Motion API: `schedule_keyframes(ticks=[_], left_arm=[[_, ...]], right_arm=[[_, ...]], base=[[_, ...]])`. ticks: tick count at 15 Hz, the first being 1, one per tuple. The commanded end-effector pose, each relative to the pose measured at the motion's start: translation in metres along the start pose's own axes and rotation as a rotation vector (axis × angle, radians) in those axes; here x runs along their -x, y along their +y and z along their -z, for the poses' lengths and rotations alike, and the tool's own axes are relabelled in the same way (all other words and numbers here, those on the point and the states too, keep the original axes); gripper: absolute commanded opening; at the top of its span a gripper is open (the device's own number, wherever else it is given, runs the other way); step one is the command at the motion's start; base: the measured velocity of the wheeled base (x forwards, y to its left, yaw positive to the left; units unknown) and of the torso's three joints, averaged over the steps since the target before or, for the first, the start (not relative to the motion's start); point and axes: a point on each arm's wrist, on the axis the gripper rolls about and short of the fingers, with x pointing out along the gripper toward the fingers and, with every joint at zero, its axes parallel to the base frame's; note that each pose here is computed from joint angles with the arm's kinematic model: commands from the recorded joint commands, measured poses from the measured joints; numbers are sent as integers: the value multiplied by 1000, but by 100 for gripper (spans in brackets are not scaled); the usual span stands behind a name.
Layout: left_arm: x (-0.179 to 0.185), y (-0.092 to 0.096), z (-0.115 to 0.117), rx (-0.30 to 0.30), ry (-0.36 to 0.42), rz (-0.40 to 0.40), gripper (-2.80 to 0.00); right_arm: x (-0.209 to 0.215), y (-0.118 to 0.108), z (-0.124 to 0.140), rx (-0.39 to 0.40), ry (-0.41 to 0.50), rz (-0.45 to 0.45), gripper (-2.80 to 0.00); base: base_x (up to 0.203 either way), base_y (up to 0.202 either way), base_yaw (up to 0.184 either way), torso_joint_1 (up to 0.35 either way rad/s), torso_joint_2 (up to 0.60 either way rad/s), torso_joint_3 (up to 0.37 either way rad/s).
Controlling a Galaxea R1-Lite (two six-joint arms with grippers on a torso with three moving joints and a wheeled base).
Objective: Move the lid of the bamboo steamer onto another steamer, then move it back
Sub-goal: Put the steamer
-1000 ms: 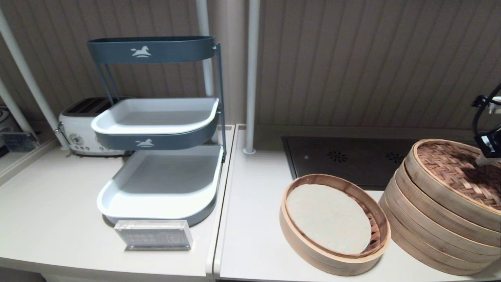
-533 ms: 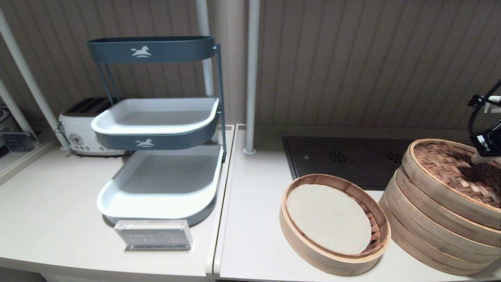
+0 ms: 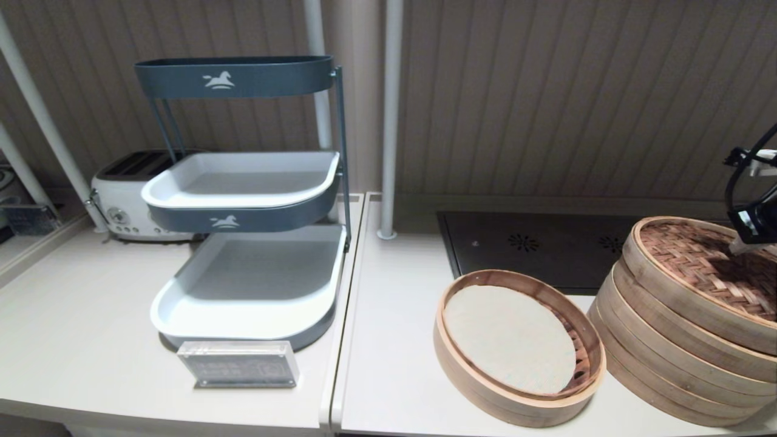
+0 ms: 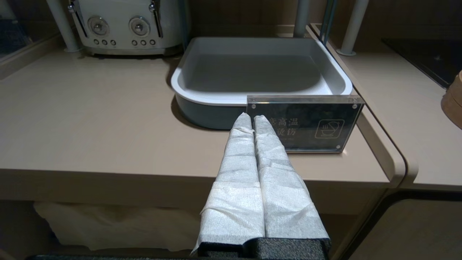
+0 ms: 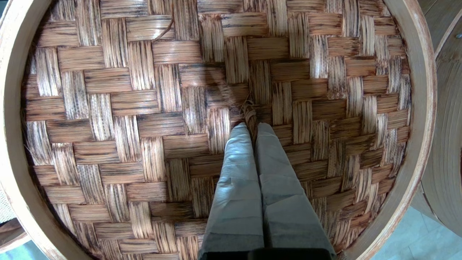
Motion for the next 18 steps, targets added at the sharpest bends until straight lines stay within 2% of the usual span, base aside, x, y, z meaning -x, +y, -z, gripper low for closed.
schedule_keyframes(ticks=[1, 4, 5, 6, 14, 16, 17, 18], left_arm=[[-2, 0, 8, 0, 25, 0, -280], [-2, 0, 8, 0, 25, 0, -280], [-2, 0, 8, 0, 25, 0, -280], [-2, 0, 8, 0, 25, 0, -280], [-2, 0, 8, 0, 25, 0, -280], [-2, 0, 8, 0, 25, 0, -280], [-2, 0, 8, 0, 25, 0, -280], [-2, 0, 8, 0, 25, 0, -280]], right_arm=[[-2, 0, 1, 2, 11, -4, -280], [-2, 1, 0, 3, 9, -6, -280], [-2, 1, 1, 3, 11, -6, -42], [-1, 1, 0, 3, 8, -5, 0], [9, 1, 0, 2, -25, -8, 0], [43, 4, 6, 0, -103, -7, 0], [66, 6, 11, -1, -153, -11, -280], [87, 9, 19, -2, -195, -28, -280]], base=[[0, 0, 0, 0, 0, 0], [0, 0, 0, 0, 0, 0], [0, 0, 0, 0, 0, 0], [0, 0, 0, 0, 0, 0], [0, 0, 0, 0, 0, 0], [0, 0, 0, 0, 0, 0], [0, 0, 0, 0, 0, 0], [0, 0, 0, 0, 0, 0]])
